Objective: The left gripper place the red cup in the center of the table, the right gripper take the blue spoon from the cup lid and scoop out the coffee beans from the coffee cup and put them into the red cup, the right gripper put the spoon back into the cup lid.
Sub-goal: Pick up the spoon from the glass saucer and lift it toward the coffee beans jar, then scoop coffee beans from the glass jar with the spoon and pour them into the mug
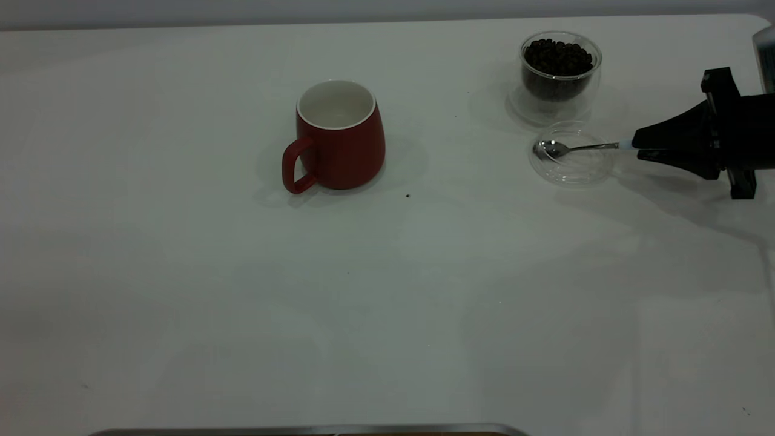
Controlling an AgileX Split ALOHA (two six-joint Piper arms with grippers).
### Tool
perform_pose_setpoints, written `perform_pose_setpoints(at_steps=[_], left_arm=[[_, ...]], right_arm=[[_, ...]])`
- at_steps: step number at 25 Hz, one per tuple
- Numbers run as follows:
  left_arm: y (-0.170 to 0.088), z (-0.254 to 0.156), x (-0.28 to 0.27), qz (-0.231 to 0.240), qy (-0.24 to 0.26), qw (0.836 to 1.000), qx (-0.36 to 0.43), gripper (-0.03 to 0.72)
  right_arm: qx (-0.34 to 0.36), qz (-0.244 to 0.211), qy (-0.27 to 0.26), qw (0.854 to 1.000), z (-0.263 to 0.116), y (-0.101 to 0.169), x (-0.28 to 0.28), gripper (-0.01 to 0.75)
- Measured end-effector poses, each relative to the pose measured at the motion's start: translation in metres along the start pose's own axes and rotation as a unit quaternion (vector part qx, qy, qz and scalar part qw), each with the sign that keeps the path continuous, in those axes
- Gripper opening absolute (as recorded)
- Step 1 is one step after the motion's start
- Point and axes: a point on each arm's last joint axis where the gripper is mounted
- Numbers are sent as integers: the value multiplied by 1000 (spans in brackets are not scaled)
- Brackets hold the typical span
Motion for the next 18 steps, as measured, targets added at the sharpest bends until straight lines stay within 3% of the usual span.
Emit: perform_pose_setpoints(at_steps=[7, 18], left_arm=[[0, 0, 0, 0, 0, 1000, -1, 587], [0, 0, 0, 0, 0, 1000, -2, 587]], right_arm=[[-55, -23, 7, 998, 6, 33, -20, 104], [-134, 2, -51, 990, 28, 125, -70, 102]])
Point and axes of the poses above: a point on each arm's last joint axis where the gripper is mounted, x pointing out along that axis toward the gripper, y along the wrist's bending axis when the last joint is at zero, z = x × y, and after that the axes turned 15 degrees about x, right-handed
